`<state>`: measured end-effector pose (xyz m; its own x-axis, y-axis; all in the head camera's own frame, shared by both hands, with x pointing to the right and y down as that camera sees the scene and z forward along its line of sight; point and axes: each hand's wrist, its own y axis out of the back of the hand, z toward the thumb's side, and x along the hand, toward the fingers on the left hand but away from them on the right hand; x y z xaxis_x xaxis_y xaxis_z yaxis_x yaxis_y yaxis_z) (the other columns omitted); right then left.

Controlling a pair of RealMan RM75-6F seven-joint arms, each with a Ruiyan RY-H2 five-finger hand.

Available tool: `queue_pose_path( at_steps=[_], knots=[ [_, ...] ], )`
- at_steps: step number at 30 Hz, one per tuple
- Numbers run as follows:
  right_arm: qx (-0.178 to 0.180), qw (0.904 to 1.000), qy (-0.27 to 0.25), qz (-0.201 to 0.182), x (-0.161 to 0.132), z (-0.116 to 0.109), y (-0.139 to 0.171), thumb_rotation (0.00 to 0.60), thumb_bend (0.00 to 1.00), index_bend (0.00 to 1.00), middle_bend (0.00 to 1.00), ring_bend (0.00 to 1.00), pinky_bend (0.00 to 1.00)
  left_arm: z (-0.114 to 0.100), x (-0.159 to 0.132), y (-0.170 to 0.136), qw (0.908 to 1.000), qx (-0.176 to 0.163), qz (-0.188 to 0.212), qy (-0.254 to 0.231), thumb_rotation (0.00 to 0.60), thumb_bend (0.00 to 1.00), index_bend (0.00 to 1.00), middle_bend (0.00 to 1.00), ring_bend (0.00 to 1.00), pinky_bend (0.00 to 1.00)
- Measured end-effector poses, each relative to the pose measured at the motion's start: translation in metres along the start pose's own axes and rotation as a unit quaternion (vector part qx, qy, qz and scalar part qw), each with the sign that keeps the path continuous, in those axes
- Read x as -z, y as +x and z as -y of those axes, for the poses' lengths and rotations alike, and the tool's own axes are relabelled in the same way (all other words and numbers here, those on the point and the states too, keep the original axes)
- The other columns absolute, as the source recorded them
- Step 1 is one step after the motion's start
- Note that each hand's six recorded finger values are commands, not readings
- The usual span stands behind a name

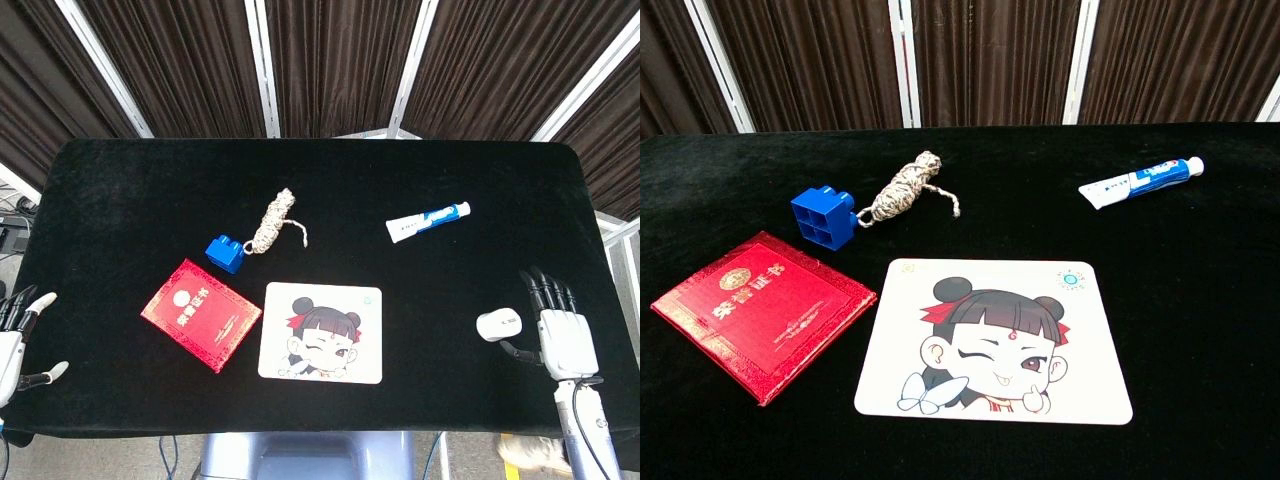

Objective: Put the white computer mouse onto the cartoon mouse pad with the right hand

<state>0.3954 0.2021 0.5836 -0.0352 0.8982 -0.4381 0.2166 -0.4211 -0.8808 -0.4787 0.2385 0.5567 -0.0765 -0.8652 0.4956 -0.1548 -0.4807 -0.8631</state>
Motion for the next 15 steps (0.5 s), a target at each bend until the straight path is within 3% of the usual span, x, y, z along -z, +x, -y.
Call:
queue_pose_path(
  at_steps=[15],
  knots=[
    [-0.020,0.9995,0.025,0.000,0.0004,0.0068,-0.0043,0.600,0.08,0.00,0.00,0.00,0.00,0.0004,0.0002,0.0008,1.0000,0.001,0.000,0.000,0.600,0.12,0.13,0.00,0.00,0.00]
  ],
)
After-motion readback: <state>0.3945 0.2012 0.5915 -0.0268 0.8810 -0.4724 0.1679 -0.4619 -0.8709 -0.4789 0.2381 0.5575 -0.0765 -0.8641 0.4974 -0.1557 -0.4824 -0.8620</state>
